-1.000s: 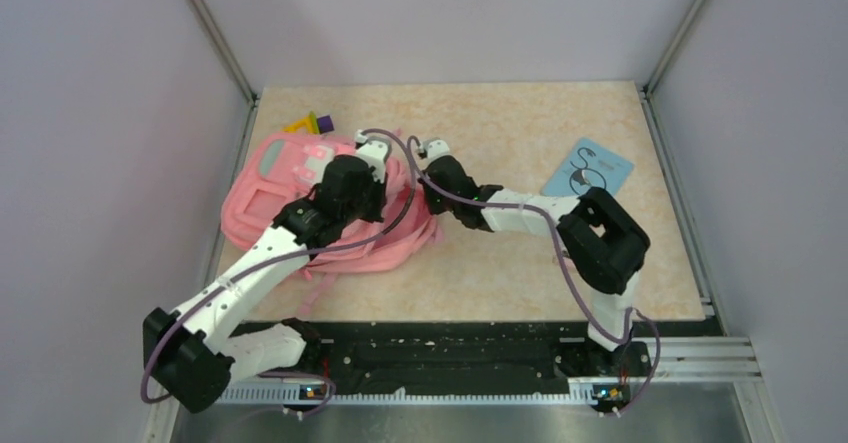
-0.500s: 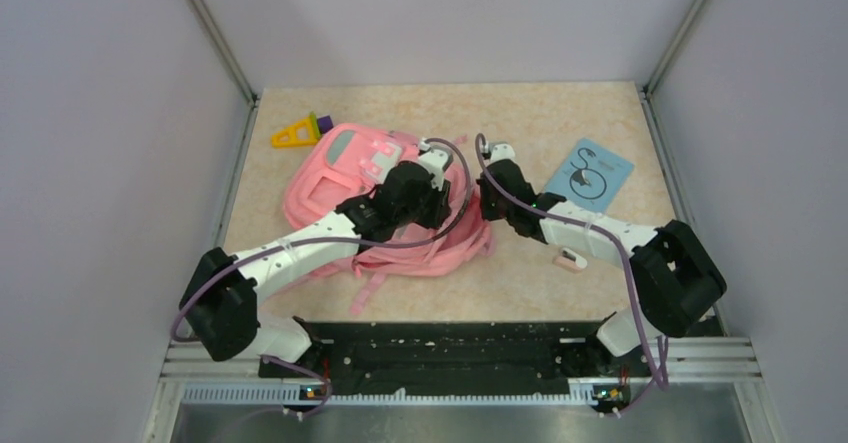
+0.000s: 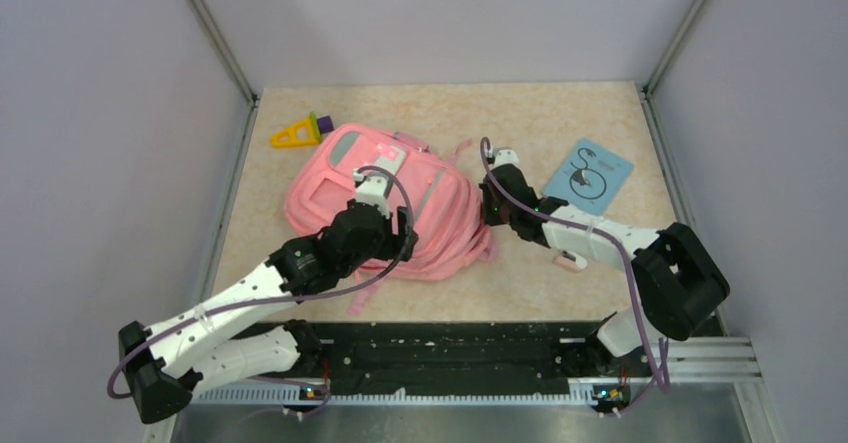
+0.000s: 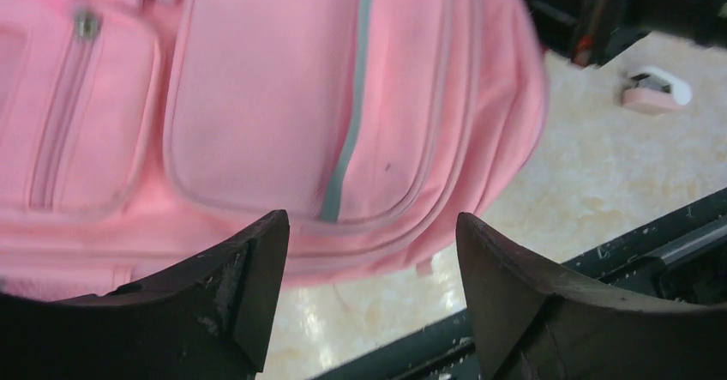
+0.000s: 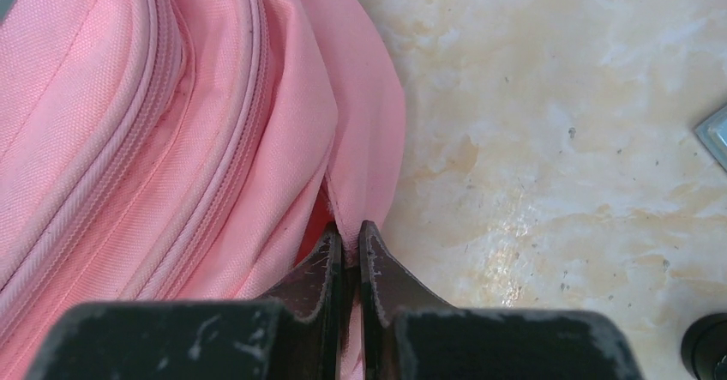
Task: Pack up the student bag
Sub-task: Move the student bag to the center of the board, then zip the student bag at the center of the board.
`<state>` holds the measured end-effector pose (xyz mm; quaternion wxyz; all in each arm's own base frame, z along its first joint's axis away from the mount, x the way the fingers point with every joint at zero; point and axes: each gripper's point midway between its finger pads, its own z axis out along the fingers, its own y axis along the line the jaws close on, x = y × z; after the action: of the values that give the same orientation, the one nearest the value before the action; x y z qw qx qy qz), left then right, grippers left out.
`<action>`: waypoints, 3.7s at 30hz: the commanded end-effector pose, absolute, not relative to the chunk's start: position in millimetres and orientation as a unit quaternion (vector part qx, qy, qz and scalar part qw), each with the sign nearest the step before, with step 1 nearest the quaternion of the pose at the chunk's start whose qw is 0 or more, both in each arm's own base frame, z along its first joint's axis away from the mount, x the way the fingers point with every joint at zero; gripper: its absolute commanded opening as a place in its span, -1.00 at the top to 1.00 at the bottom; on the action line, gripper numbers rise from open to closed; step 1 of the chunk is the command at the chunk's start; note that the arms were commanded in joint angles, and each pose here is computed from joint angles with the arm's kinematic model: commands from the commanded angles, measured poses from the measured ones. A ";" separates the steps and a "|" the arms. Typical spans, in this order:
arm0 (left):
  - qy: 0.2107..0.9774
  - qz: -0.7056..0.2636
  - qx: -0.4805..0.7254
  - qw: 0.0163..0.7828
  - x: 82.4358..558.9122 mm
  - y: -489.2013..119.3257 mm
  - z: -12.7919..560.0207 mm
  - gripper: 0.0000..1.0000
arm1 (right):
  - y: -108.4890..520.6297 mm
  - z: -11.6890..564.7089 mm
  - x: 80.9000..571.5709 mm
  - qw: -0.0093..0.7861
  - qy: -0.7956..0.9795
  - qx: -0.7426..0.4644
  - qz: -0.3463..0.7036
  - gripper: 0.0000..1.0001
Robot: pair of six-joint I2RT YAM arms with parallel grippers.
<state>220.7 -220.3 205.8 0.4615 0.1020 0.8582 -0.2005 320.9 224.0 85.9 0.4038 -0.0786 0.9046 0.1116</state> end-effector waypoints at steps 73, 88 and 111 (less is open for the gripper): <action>0.898 -0.338 -0.109 0.260 165.0 -205.0 92.7 1.00 | 253.9 92.6 328.3 0.404 0.886 -0.029 0.228 1.00; 0.914 -0.248 -0.153 0.284 167.9 -167.5 59.9 0.55 | 238.6 86.8 321.7 0.410 0.888 -0.008 0.210 0.92; 0.920 -0.231 -0.173 0.265 156.5 -161.0 46.1 0.44 | 237.4 81.1 315.8 0.404 0.889 -0.006 0.216 0.85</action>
<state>151.8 -158.1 38.4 0.2532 -0.1619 0.9278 -0.2210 320.6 221.6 69.6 0.4031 0.0002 0.8978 0.1772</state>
